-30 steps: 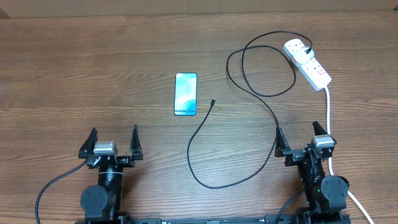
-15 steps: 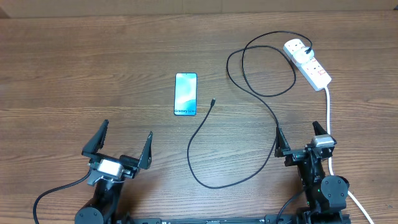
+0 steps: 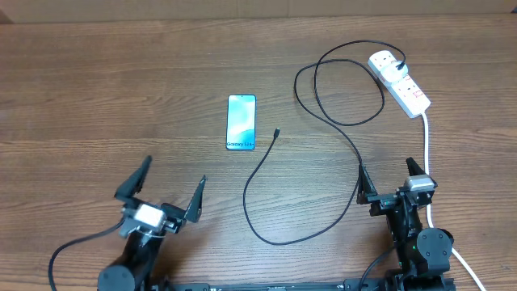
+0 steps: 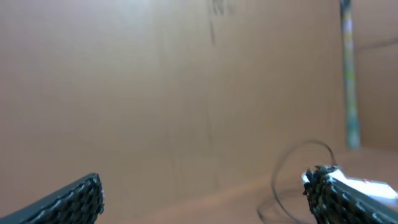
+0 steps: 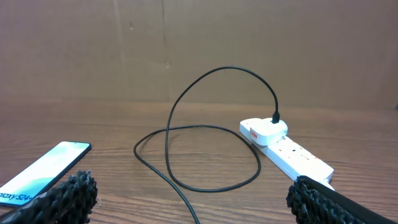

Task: Plug charger to phone and switch on socket
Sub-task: 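Raise the left arm and move the left gripper over the phone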

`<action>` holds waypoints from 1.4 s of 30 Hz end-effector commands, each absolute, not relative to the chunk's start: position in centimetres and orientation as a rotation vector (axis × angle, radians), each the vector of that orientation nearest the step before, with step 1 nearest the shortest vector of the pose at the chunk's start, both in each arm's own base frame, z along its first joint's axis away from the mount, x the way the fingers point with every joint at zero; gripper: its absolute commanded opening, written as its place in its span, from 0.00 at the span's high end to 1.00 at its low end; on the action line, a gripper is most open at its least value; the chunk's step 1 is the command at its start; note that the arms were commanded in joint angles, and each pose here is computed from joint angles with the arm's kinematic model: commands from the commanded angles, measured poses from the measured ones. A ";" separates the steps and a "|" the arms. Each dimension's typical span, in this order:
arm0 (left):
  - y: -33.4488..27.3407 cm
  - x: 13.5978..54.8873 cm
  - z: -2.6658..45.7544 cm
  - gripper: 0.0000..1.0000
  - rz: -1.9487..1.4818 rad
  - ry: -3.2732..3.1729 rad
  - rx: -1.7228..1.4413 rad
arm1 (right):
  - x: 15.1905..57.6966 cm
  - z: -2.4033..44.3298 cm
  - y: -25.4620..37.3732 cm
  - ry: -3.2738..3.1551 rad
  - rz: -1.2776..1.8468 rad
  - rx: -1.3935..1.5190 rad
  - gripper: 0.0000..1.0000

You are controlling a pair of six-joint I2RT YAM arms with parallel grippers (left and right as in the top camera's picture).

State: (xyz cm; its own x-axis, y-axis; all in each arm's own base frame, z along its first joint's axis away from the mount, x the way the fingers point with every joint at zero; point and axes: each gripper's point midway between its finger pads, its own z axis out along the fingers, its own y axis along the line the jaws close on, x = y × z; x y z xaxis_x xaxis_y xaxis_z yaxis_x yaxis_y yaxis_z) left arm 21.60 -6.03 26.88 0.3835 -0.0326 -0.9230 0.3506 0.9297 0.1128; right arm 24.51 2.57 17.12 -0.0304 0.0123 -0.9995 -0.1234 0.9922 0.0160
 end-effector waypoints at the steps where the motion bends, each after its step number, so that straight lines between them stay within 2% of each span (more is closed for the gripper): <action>1: -3.5 21.1 29.5 0.00 -0.152 1.053 0.185 | 24.5 16.9 2.5 1.596 0.109 -0.083 0.00; 15: -1.3 18.9 37.4 0.00 -0.070 0.924 0.066 | 24.5 16.9 2.5 1.596 0.109 -0.083 0.00; 21: -4.3 21.5 41.4 0.00 -0.169 1.000 0.235 | 24.5 16.9 2.5 1.596 0.109 -0.083 0.00; 25: -5.1 25.8 42.7 0.00 -0.234 1.195 0.264 | 24.5 16.9 2.5 1.596 0.109 -0.083 0.00; 29: -4.8 30.9 41.7 0.00 -0.265 1.563 0.239 | 24.5 16.9 2.5 1.596 0.109 -0.083 0.00; 32: -5.3 32.9 40.5 0.00 -0.322 1.792 0.267 | 24.5 16.9 2.5 1.596 0.109 -0.083 0.00; 38: -8.6 36.5 35.9 0.00 -0.660 2.055 0.279 | 24.5 16.9 2.5 1.596 0.109 -0.083 0.00; 40: -8.5 37.5 34.7 0.00 -0.647 2.111 0.211 | 24.5 16.9 2.5 1.596 0.109 -0.083 0.00; 42: -8.0 38.7 33.0 0.00 -0.487 2.216 0.104 | 24.5 16.9 2.5 1.596 0.109 -0.083 0.00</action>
State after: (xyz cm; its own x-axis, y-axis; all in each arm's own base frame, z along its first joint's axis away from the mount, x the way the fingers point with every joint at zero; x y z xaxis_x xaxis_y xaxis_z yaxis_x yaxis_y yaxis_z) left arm 37.63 -7.70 33.12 -0.6038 -0.0591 -0.7949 0.3516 0.8752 -0.3322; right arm 24.51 2.58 17.15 -0.0293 0.0124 -0.9995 -0.1238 0.9922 0.0159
